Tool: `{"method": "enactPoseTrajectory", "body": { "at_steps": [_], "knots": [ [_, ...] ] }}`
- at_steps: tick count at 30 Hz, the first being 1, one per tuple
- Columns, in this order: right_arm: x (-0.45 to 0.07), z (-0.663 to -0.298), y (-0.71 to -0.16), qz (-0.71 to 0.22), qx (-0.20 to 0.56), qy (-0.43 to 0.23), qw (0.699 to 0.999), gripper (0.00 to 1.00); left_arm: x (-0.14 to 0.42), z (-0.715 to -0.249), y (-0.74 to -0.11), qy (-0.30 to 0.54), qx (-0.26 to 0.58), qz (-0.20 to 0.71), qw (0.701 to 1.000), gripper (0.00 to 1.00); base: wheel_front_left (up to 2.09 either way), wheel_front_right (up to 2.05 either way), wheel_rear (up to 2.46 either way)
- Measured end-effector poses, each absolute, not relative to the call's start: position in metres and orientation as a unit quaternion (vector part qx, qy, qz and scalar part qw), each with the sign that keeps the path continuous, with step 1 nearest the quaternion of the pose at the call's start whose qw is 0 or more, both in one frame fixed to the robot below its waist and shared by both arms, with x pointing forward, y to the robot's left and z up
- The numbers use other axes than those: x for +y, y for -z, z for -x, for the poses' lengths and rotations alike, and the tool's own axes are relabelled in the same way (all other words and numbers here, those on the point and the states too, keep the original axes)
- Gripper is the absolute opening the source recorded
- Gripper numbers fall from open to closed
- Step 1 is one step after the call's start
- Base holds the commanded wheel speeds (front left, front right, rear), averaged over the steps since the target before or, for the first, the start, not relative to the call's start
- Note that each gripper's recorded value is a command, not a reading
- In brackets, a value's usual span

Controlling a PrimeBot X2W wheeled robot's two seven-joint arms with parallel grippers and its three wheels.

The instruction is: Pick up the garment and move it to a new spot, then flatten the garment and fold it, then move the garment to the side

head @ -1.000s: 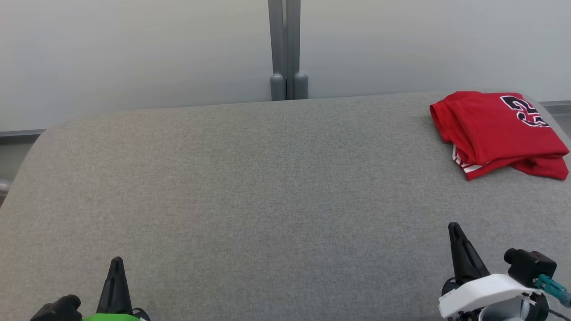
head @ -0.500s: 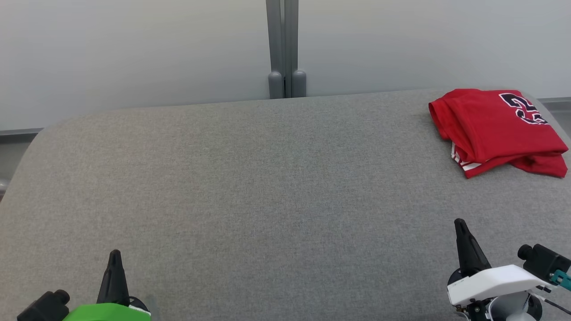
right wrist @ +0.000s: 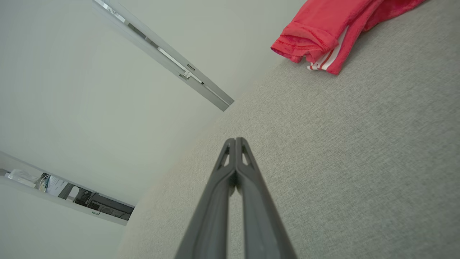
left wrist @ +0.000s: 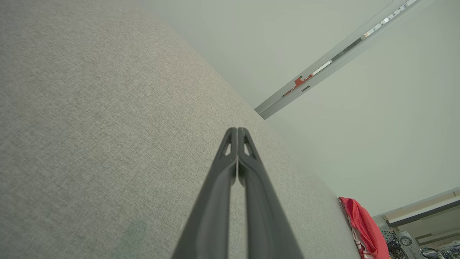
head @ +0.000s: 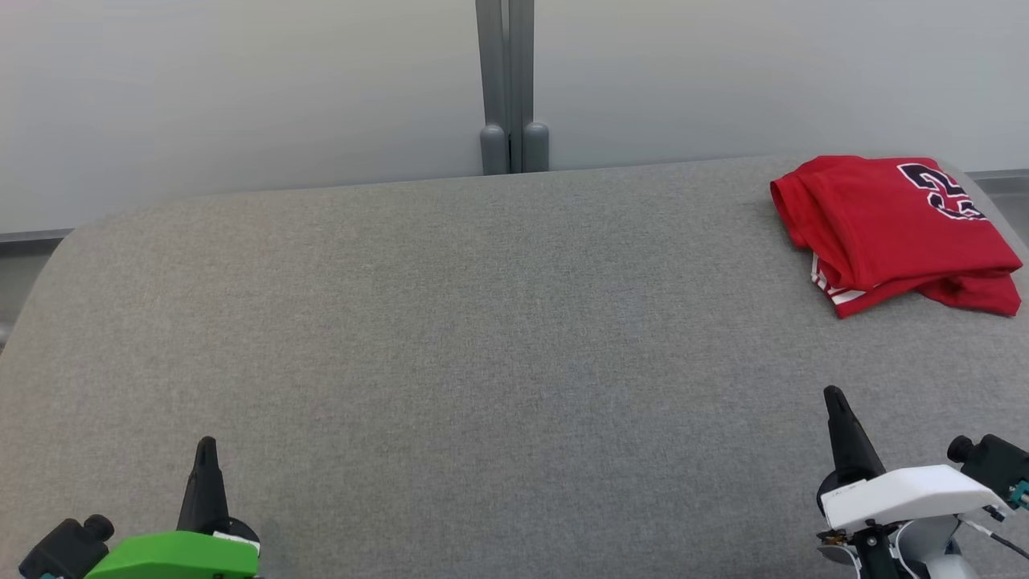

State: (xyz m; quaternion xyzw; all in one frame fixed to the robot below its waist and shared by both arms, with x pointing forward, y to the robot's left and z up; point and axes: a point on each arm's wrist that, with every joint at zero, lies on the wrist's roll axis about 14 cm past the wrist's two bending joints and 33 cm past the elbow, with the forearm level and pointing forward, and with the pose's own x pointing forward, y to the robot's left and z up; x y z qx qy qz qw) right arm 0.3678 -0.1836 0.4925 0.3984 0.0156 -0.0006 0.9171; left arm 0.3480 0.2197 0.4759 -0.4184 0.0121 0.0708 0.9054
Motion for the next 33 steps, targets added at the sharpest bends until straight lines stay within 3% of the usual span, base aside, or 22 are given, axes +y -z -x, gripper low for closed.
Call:
{"method": "enactPoseTrajectory", "body": {
  "at_steps": [33],
  "knots": [
    [-0.192, -0.377, -0.496, -0.558, 0.018, 0.011, 0.830, 0.00, 0.211, -0.366, -0.486, -0.049, 0.010, 0.570, 0.820, 0.00, 0.00, 0.00, 0.00]
  ]
}}
